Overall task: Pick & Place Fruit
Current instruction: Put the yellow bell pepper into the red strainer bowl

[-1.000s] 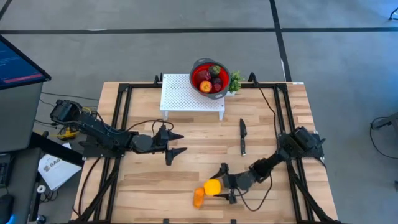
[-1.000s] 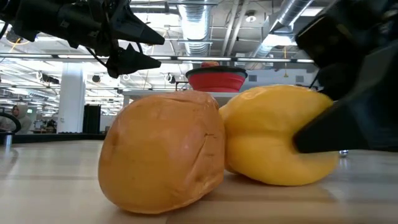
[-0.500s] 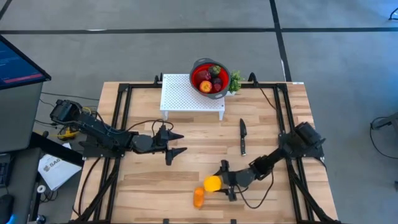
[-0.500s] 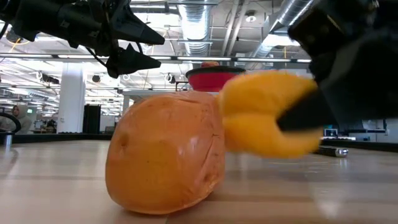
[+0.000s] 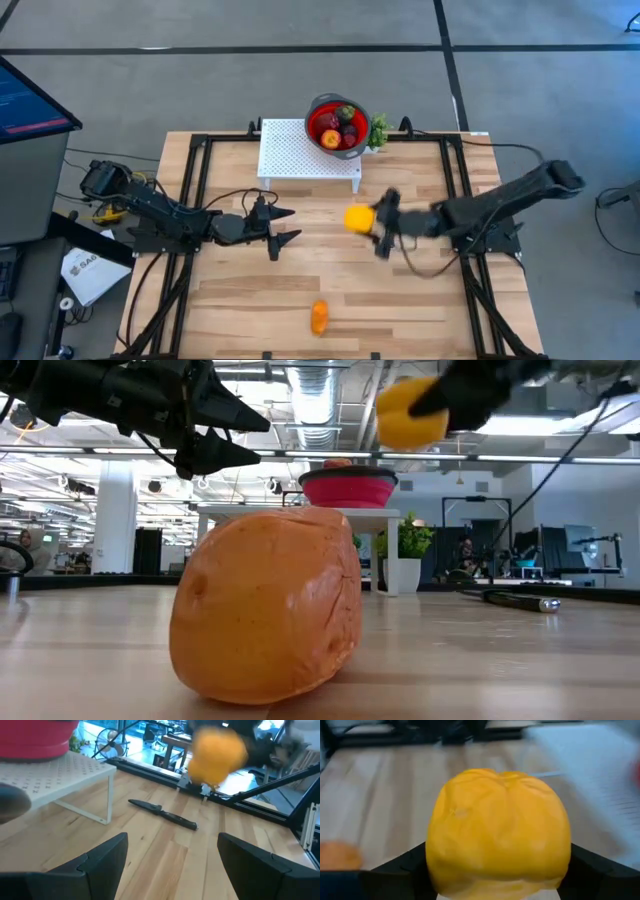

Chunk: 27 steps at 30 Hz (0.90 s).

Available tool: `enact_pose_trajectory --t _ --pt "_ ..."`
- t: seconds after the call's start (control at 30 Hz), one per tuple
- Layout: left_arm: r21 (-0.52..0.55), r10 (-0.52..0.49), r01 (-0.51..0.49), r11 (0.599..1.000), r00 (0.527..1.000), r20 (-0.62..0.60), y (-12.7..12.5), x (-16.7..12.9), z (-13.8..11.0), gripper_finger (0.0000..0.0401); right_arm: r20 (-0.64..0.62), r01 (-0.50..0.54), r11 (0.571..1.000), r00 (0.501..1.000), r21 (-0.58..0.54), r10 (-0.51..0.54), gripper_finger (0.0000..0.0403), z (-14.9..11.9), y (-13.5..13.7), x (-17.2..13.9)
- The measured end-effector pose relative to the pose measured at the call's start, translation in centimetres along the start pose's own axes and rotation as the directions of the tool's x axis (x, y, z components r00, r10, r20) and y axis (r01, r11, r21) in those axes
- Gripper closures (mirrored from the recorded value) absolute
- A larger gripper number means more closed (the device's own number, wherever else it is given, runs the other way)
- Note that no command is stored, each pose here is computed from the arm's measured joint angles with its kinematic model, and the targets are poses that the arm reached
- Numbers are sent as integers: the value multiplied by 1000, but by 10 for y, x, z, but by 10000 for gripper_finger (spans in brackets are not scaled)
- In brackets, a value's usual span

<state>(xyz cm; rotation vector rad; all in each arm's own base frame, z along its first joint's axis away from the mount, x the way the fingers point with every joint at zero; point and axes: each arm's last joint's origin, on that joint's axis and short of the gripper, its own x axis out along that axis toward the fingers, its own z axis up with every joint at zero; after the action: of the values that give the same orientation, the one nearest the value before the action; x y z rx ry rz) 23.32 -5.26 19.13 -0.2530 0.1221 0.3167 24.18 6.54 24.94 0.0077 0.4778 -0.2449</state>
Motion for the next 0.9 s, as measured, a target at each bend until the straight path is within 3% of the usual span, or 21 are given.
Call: enact_pose_trajectory --t 0.23,0.43,0.73,0.9 --pt "35 -3 3 999 1000 9 0 0 1 100 -68 231 971 972 57 -227 110 80 -69 -33" --pt "44 1 -1 999 1000 12 1 1 2 100 -174 399 917 902 -9 -394 109 124 -130 -18" --pt "39 31 -32 999 999 19 7 4 4 100 -384 385 922 845 -47 -373 108 143 -224 36" --pt "36 51 -52 998 998 23 11 6 5 100 -462 323 946 833 -39 -304 106 144 -252 60"
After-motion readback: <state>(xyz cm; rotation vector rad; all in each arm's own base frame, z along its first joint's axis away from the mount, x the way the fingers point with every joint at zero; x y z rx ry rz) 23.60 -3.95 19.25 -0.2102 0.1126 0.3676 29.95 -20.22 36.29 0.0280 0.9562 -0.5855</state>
